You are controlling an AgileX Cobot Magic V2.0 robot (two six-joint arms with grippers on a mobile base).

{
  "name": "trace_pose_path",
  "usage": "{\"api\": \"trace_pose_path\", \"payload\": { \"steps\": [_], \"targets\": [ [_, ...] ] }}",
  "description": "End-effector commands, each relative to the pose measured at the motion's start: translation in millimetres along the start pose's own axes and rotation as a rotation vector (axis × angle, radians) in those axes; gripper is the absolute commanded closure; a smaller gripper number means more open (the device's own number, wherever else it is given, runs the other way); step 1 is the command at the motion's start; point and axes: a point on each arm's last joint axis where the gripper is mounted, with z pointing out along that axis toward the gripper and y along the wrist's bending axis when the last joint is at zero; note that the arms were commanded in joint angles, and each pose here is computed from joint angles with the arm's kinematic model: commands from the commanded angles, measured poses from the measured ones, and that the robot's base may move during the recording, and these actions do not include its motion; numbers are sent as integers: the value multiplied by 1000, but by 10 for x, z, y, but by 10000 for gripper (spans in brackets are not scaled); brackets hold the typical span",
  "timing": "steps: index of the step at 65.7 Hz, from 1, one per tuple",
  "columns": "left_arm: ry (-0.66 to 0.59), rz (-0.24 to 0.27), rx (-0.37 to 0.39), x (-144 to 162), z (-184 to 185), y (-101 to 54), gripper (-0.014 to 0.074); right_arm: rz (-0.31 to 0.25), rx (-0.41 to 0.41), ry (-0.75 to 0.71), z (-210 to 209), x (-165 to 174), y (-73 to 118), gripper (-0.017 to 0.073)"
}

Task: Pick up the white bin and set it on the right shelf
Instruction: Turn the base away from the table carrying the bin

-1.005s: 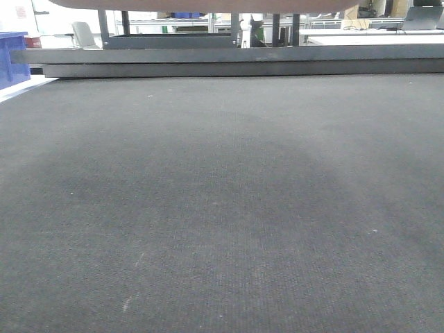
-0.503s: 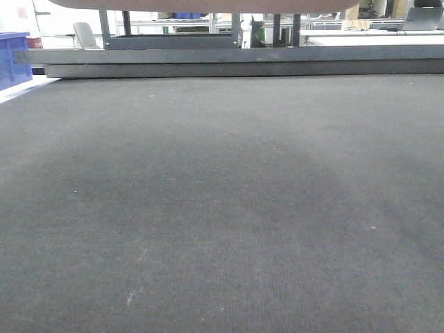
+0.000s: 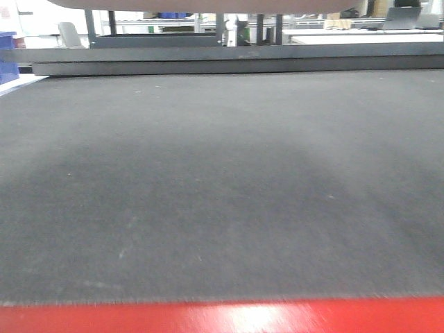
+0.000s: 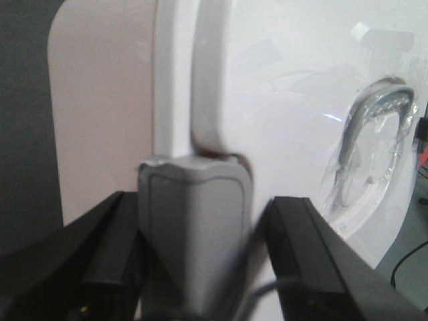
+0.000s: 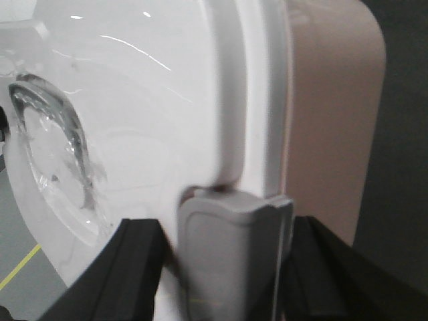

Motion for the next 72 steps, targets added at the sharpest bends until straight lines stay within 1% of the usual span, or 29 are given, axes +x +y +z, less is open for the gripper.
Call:
{"api": "trace_pose_path", "payload": {
  "steps": [1,17,25,72],
  "targets": [
    [-108,-23,166,-149,-76,-261,353,11,-244,-54,-98,-94,351,146],
    [-108,-23,166,-149,-76,-261,353,11,-244,-54,-98,-94,351,146],
    [-116,-10,167,-145,-108,-305,353,11,-244,-54,-98,-94,351,146],
    [-116,-11,167,-145,-108,-304,353,11,-244,-54,-98,-94,351,146]
  ]
}}
